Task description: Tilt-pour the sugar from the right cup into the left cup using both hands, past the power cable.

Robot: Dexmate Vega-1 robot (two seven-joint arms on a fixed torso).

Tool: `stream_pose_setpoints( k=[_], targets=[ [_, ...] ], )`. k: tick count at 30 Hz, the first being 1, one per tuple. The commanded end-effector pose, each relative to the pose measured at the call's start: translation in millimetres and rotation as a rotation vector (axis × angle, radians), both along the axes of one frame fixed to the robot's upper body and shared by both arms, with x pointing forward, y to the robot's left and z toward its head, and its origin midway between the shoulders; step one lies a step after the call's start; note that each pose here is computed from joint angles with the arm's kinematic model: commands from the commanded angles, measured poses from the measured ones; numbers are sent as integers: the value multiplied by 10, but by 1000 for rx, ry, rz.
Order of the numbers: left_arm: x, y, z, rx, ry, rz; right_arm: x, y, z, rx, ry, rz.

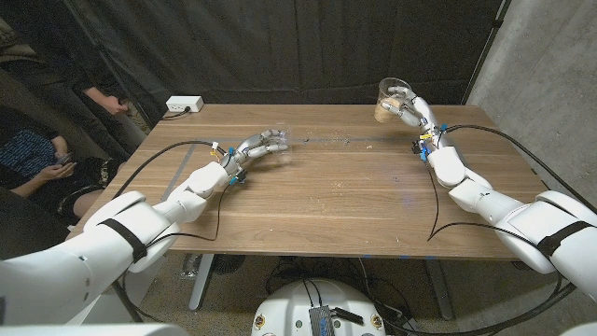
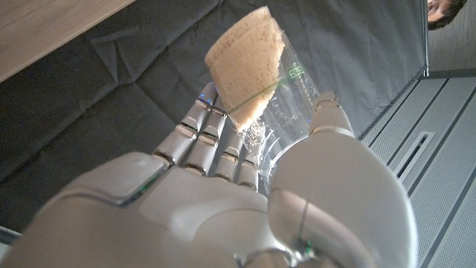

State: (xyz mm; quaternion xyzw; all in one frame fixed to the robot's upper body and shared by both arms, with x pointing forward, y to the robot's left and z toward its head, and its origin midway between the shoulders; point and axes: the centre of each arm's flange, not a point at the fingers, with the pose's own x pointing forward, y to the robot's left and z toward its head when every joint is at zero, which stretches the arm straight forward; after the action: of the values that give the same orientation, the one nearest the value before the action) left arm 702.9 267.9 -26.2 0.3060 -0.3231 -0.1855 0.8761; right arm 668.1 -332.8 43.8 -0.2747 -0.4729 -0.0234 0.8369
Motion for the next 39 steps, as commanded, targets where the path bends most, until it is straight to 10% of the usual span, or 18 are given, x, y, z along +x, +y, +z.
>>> stream_pose_setpoints(
  k=[1,39],
  targets=[
    [-207,-36,241,20,-143,-61,-80,-3,93,28,19,69],
    [-435,1,565,-171,-124,-67,-313,82,284,72,84,118]
  ],
)
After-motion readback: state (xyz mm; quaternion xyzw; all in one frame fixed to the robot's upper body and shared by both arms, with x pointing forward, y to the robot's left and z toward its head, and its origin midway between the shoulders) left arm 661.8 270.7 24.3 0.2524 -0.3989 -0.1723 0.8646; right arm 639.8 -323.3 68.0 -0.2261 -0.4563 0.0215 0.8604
